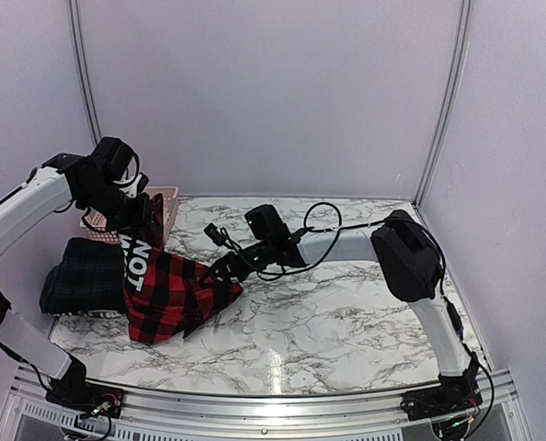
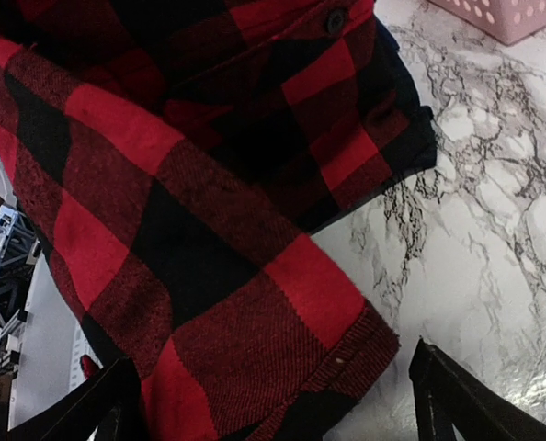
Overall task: Fold and stack the mixed laundry pile
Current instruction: Pick up the square-folded T-shirt from the center of the board.
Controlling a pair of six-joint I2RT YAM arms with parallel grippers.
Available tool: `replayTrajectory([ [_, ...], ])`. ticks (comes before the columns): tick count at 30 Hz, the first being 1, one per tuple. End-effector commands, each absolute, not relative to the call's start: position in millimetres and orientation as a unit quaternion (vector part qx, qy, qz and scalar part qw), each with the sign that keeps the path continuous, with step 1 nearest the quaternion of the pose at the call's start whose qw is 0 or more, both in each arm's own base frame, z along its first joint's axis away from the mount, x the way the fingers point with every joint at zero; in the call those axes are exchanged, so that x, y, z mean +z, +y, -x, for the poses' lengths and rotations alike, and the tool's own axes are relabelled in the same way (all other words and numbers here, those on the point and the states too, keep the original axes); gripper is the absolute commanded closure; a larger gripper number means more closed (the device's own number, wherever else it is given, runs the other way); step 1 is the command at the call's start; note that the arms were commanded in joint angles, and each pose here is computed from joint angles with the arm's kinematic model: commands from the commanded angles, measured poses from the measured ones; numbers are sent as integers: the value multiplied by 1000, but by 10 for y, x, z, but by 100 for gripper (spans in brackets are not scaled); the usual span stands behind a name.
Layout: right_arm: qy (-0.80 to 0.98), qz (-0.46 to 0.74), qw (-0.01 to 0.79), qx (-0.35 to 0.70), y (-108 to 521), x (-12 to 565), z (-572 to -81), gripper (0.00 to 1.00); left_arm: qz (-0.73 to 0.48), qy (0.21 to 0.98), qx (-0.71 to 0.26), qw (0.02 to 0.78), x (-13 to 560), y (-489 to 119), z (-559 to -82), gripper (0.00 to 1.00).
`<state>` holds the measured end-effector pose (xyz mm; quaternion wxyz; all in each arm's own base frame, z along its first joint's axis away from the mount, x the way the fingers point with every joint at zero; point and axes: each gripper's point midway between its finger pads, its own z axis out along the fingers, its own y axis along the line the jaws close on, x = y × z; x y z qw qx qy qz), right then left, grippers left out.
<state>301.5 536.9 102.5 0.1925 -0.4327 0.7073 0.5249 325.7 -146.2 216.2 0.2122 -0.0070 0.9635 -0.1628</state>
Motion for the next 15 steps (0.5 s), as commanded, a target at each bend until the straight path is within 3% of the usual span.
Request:
replayTrajectory([
  [1,724,409,159,532,5335,978,-2985,2,-6,959,-180,220,2185,-1553,-3329,100],
  [3,725,405,148,537,5317,943,-2946,2,-6,958,-181,221,2196,-1557,-3337,100],
  [5,702,411,141,565,5333,1050,-2867,22,-6,958,-183,221,2192,-1567,-3338,100],
  [6,690,414,136,578,5334,1136,-2824,36,-6,958,-186,220,2186,-1577,-3336,100],
  [9,658,426,143,605,5292,1403,-2719,96,-11,956,-197,216,2168,-1651,-3319,100],
  [10,655,429,154,602,5273,1477,-2711,100,-16,955,-203,214,2168,-1702,-3303,100],
  [15,666,444,234,551,5044,1840,-2767,100,-47,947,-243,205,2236,-2143,-3221,100],
])
